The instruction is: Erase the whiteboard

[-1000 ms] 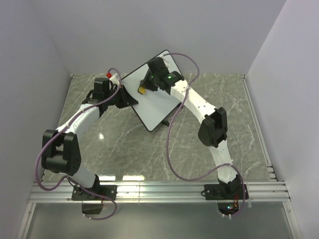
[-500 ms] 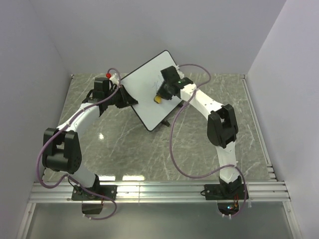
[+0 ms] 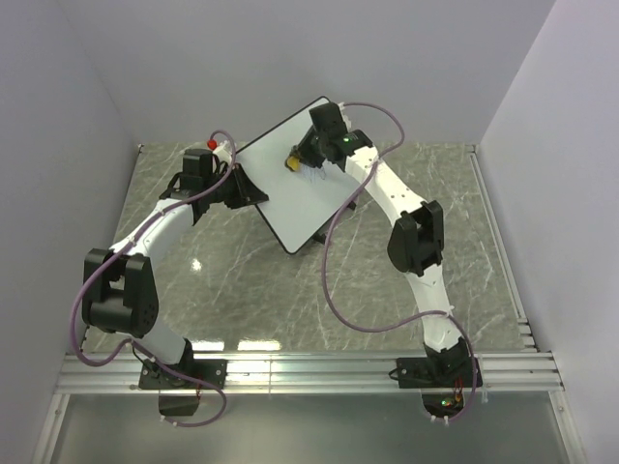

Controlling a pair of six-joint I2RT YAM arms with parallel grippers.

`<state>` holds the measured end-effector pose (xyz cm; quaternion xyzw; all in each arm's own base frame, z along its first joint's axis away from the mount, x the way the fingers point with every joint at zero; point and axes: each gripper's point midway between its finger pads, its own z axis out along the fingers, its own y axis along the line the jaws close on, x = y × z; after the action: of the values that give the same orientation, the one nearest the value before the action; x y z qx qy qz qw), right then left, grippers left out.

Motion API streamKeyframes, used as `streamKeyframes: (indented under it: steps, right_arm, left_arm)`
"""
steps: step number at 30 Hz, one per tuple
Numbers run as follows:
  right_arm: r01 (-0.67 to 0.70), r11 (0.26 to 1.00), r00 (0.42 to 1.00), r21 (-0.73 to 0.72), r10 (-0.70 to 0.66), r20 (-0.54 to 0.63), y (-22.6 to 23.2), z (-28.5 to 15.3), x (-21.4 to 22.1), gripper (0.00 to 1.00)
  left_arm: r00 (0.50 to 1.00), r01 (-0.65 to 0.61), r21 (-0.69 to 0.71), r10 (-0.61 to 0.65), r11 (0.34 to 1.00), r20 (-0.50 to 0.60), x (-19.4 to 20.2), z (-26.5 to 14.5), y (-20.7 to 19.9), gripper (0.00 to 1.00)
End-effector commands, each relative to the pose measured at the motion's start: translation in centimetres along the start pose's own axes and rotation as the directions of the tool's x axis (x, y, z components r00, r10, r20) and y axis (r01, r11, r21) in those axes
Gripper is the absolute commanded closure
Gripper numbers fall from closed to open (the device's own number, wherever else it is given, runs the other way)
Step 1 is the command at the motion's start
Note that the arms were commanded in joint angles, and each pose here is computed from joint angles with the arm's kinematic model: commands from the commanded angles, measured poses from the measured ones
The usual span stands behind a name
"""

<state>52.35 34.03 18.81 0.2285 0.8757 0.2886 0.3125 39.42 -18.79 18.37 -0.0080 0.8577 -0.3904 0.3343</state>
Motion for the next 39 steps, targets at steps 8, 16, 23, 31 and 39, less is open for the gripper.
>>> streamKeyframes:
  steps: [8, 16, 23, 31, 39]
  right_arm:
    - [0.002, 0.988, 0.993, 0.156, 0.017, -0.119, -6.0, 1.7, 4.9, 1.0]
    - [0.081, 0.946, 0.983, 0.314, -0.025, -0.18, -14.3, -0.4, 8.1, 1.0]
    - [0.027, 0.988, 0.995, 0.155, -0.012, -0.098, -6.3, 0.9, 3.9, 1.0]
    - [-0.167, 0.975, 0.986, -0.145, 0.165, -0.025, 4.0, 2.0, 0.0, 1.0]
    - [-0.11, 0.994, 0.993, 0.002, 0.11, -0.03, -1.6, 2.6, 2.0, 1.0]
  left_arm:
    - [0.986, -0.097, 0.015, 0.098, 0.995, -0.132, 2.9, -0.2, -1.9, 1.0]
    - [0.988, -0.091, 0.032, 0.094, 0.995, -0.121, 2.7, -0.5, -2.6, 1.0]
    - [0.981, -0.105, 0.019, 0.107, 0.994, -0.164, 4.5, -0.8, -2.2, 1.0]
    - [0.977, -0.099, 0.02, 0.101, 0.995, -0.187, 6.2, -1.2, -2.2, 1.0]
    - [0.977, -0.101, 0.012, 0.102, 0.995, -0.186, 6.4, -1.5, -2.2, 1.0]
